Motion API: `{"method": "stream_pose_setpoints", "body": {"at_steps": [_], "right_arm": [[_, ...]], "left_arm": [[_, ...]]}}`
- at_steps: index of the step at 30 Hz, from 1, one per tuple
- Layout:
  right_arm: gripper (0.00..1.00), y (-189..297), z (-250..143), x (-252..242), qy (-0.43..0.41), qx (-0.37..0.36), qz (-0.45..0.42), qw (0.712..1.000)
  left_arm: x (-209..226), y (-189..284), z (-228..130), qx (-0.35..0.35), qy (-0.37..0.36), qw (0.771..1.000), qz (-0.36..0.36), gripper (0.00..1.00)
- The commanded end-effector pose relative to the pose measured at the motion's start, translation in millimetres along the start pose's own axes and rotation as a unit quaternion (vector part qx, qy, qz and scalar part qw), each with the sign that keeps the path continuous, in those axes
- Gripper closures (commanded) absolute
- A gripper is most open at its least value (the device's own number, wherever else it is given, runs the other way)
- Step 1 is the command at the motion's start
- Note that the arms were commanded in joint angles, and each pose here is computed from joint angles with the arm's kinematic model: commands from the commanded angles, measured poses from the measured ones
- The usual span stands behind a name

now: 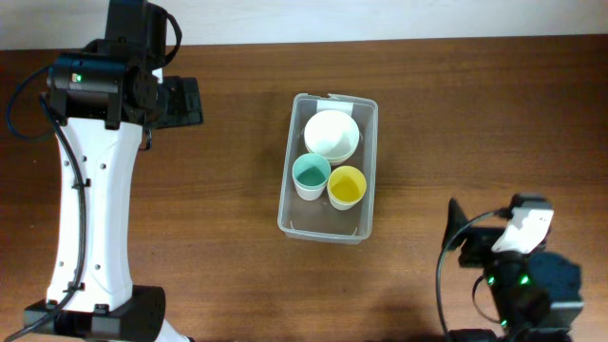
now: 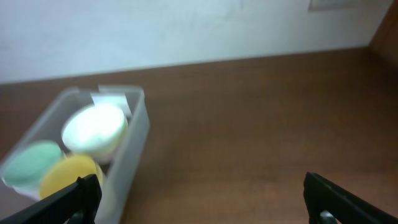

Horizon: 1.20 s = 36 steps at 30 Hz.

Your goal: Pack container

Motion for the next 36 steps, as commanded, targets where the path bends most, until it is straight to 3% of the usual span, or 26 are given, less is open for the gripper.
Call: {"method": "stream_pose_setpoints", "body": {"at_steps": [1,9,19,36], "right_arm": [[0.01,-4.4,-33.6,3.8,0.006,-0.006,-0.006,1.000],[0.01,-23.1,-84.4,11.5,0.006,-0.028,-0.009,1.000],[0.01,-38.8,-119.1,16.8,0.006,0.014,-0.002,1.000],[0.01,-39.1,-119.5,17.1,0.006,0.016,-0.002,1.000]], "left_arm": [[2.4,7.2,2.9,-0.012,0.007,1.000,-0.003,0.00],[2.4,7.2,2.9,-0.012,0.007,1.000,-0.003,0.00],[2.4,7.2,2.9,-0.012,0.007,1.000,-0.003,0.00],[2.4,7.2,2.9,-0.012,0.007,1.000,-0.003,0.00]]}}
Point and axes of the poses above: each gripper's point midway between its finger pads, its own y axis back along the fingers, its own x axis along the line the jaws close on, z = x × y, the point moved 2 cm from there along y, back along the fingers, and after that the axes turned 14 degrees about y, right-handed, at the moved point
